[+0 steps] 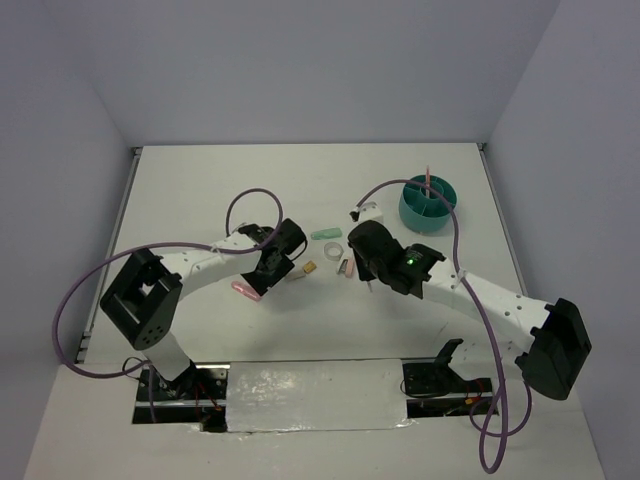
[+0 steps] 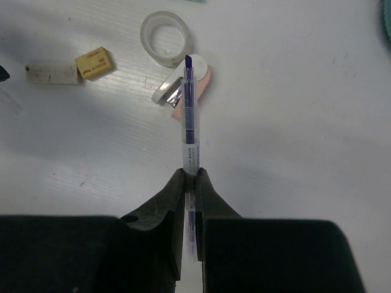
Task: Sort the stationery into containers
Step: Close the pen cap on the pen.
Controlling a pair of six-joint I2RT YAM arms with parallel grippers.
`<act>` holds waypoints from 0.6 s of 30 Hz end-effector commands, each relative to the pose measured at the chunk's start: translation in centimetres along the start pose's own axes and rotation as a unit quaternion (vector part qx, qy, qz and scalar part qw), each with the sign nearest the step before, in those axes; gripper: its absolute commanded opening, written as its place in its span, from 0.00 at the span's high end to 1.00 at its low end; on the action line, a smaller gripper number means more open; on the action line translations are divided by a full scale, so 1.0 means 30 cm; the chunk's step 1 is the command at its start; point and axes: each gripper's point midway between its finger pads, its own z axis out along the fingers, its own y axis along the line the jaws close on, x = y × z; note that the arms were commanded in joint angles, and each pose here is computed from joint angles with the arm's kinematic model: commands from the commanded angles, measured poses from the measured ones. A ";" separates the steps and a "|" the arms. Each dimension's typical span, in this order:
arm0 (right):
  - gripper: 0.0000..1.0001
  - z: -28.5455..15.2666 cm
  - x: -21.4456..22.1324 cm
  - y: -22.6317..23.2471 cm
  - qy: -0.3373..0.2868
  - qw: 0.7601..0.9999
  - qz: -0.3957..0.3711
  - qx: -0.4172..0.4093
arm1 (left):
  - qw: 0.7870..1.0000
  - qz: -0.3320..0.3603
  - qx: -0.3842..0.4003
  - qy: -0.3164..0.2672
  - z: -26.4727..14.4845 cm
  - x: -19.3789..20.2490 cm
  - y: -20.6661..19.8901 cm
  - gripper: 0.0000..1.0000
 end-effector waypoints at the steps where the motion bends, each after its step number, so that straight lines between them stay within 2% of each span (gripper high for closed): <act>1: 1.00 -0.011 -0.050 0.008 -0.034 0.999 0.005 -0.012 | 1.000 -0.006 -0.015 0.008 0.021 0.024 0.022 0.30; 14: 1.00 -0.002 -0.044 0.025 -0.036 0.999 -0.006 -0.028 | 0.999 0.010 -0.036 0.037 0.090 0.089 0.041 0.30; 18: 1.00 -0.002 -0.044 0.021 -0.037 0.999 -0.006 -0.026 | 0.999 0.006 -0.032 0.034 0.087 0.085 0.044 0.34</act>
